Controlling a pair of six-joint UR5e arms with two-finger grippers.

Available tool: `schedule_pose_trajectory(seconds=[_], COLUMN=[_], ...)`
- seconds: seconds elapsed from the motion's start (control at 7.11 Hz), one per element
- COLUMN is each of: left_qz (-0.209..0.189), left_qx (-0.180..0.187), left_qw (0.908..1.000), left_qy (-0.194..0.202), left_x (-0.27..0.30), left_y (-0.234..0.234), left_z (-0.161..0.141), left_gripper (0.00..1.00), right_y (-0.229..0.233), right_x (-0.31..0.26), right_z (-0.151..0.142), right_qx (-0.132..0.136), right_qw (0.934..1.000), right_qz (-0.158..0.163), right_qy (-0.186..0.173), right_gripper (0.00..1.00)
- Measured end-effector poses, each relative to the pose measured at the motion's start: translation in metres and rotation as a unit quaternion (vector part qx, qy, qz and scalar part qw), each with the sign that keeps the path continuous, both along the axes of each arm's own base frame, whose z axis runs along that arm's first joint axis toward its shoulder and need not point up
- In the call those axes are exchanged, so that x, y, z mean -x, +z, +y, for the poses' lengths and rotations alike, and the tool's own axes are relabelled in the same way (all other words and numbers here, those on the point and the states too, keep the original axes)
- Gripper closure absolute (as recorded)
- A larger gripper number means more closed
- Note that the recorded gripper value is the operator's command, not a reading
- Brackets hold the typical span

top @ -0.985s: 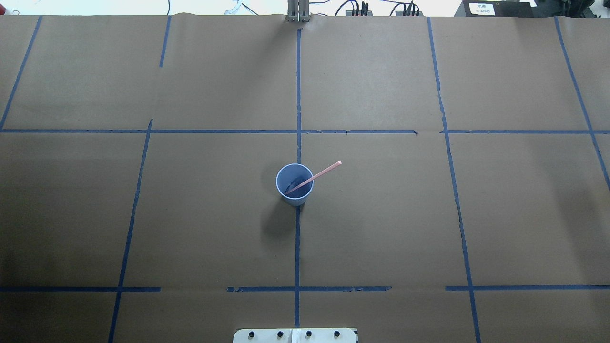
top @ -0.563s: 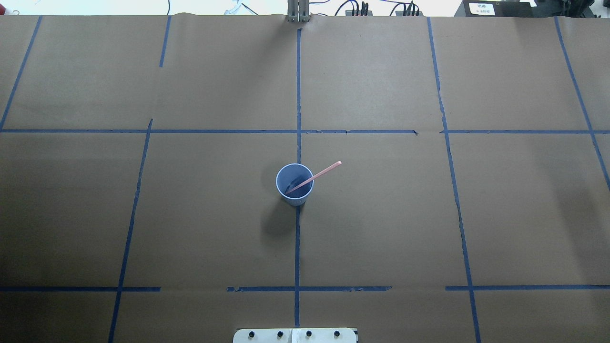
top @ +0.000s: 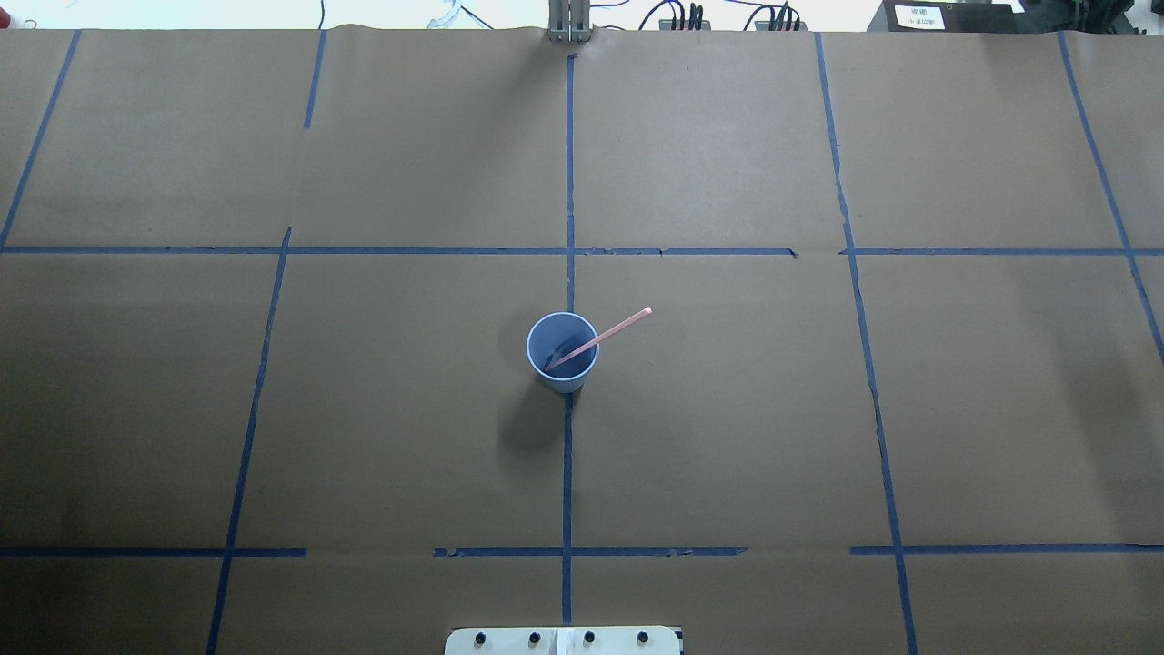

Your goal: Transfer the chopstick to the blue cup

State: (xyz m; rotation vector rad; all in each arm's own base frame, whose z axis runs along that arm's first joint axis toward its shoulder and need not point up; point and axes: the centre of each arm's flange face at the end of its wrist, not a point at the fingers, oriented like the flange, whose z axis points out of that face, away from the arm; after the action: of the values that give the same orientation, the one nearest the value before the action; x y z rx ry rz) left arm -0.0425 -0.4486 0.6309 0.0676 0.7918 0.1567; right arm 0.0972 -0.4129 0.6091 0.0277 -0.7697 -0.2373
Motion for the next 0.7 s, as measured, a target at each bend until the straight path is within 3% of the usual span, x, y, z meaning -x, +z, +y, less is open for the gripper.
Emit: schedule_pose_trajectory(seconds=[0.7], left_qz=[0.000], left_qx=[0.003], left_qw=[1.0000], left_qy=[0.000], left_x=[0.003], left_y=[0.006], left_z=[0.019], left_gripper=[0.00], right_y=[0.008], right_x=[0.003], right_z=[0.001], right_qx=[0.005], right_qw=[1.0000], right_qz=[0.002], right_qy=[0.003], right_gripper=[0.00])
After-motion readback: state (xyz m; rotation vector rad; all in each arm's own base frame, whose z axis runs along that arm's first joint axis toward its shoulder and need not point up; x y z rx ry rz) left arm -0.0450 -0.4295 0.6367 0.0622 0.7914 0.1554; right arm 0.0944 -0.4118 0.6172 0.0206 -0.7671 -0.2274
